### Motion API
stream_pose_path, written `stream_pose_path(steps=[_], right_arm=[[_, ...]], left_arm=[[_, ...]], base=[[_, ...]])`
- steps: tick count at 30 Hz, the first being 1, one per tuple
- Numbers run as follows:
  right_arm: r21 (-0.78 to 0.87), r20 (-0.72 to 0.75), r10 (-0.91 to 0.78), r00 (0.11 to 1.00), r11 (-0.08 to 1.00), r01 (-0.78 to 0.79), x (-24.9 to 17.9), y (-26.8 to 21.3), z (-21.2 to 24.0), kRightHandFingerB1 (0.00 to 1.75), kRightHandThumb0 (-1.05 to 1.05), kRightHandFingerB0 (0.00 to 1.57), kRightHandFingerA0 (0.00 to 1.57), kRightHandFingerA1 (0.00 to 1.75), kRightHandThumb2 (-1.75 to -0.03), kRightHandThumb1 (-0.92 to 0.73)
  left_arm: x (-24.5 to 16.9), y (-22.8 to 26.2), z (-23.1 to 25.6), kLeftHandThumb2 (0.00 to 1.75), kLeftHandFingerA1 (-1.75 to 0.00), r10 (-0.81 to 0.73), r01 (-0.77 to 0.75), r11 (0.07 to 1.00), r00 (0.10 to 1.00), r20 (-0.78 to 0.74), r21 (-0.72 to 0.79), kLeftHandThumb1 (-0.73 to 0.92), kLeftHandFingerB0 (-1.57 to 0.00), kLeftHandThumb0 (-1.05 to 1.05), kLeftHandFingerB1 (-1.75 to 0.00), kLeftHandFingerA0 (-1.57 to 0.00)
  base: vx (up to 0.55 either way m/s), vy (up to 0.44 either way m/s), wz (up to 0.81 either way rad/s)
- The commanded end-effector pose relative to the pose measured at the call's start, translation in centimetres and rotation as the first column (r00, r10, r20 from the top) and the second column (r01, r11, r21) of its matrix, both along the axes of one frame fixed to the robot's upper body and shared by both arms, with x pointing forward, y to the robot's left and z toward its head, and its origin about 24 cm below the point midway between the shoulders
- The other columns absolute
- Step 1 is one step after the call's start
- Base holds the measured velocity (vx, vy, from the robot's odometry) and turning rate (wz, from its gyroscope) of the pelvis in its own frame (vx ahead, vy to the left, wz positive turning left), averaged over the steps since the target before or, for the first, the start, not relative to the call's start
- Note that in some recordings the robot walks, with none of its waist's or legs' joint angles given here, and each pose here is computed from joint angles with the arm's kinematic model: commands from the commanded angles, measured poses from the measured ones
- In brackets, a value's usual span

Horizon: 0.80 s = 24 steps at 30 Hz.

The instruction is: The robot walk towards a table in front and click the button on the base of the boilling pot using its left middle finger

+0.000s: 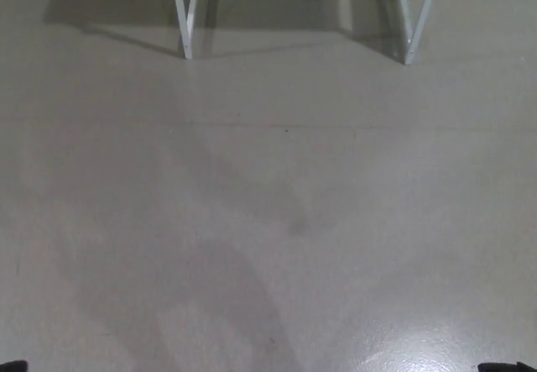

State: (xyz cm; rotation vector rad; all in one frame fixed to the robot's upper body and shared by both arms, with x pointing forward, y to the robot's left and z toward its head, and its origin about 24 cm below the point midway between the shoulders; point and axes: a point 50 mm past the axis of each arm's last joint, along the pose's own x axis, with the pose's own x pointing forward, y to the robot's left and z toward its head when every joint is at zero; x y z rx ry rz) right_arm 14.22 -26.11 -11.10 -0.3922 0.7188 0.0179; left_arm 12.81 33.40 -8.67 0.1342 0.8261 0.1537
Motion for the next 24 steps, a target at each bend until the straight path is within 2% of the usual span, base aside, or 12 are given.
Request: stream_pose_path(steps=[1, 17, 18, 19, 22, 24], right_arm=[[-0.026, 0.025, 0.009, 1.0, 1.0, -0.008, -1.1, -1.1, 0.3, 0.55, 0.02, 0.28, 0.41, 0.61, -0.85, -0.42], [-0.052, 0.004, 0.022, 1.0, 0.998, -0.022, -2.1, -1.1, 0.0, 0.54, 0.0, 0.27, 0.37, 0.59, -0.85, -0.42], [-0.053, 0.003, 0.02, 1.0, 0.998, -0.02, -2.1, -1.1, 0.0, 0.54, -0.01, 0.27, 0.37, 0.59, -0.85, -0.42], [-0.055, 0.009, 0.023, 1.0, 0.998, -0.023, -2.0, -1.0, 0.0, 0.54, 0.0, 0.27, 0.38, 0.59, -0.85, -0.42], [-0.042, 0.012, 0.02, 1.0, 0.999, -0.02, -1.8, -1.0, 0.0, 0.54, 0.02, 0.26, 0.37, 0.59, -0.85, -0.43], [-0.046, 0.015, 0.02, 1.0, 0.999, -0.02, -1.7, -1.0, 0.0, 0.54, 0.02, 0.26, 0.38, 0.6, -0.85, -0.42]], left_arm=[[-0.6, -0.1, 0.0, 0.57, -0.42, -0.028, 0.029, 0.999, 0.999, 0.018, -0.036, 0.47, -0.4, -0.17, -0.36, -0.4], [-1.7, -0.1, -0.4, 0.59, -0.43, -0.059, 0.059, 0.998, 0.998, -0.01, -0.023, 0.45, -0.38, -0.22, -0.37, -0.38], [-1.8, -0.2, -0.4, 0.54, -0.41, -0.058, 0.058, 0.998, 0.998, -0.007, -0.031, 0.49, -0.4, -0.15, -0.33, -0.45], [-1.7, -0.2, -0.4, 0.54, -0.4, -0.056, 0.056, 0.998, 0.998, -0.003, -0.037, 0.49, -0.4, -0.13, -0.33, -0.44], [-1.5, -0.2, -0.3, 0.54, -0.4, -0.08, 0.08, 0.997, 0.997, -0.012, -0.003, 0.47, -0.42, -0.18, -0.34, -0.47], [-1.5, -0.2, -0.2, 0.54, -0.4, -0.072, 0.072, 0.997, 0.997, -0.004, -0.014, 0.48, -0.41, -0.14, -0.34, -0.45]], base=[[0.0, 0.0, 0.0], [0.01, -0.002, 0.06], [0.04, 0.039, -0.19], [0.1, 0.046, -0.17], [0.08, 0.173, -0.03], [0.1, 0.27, -0.12]])
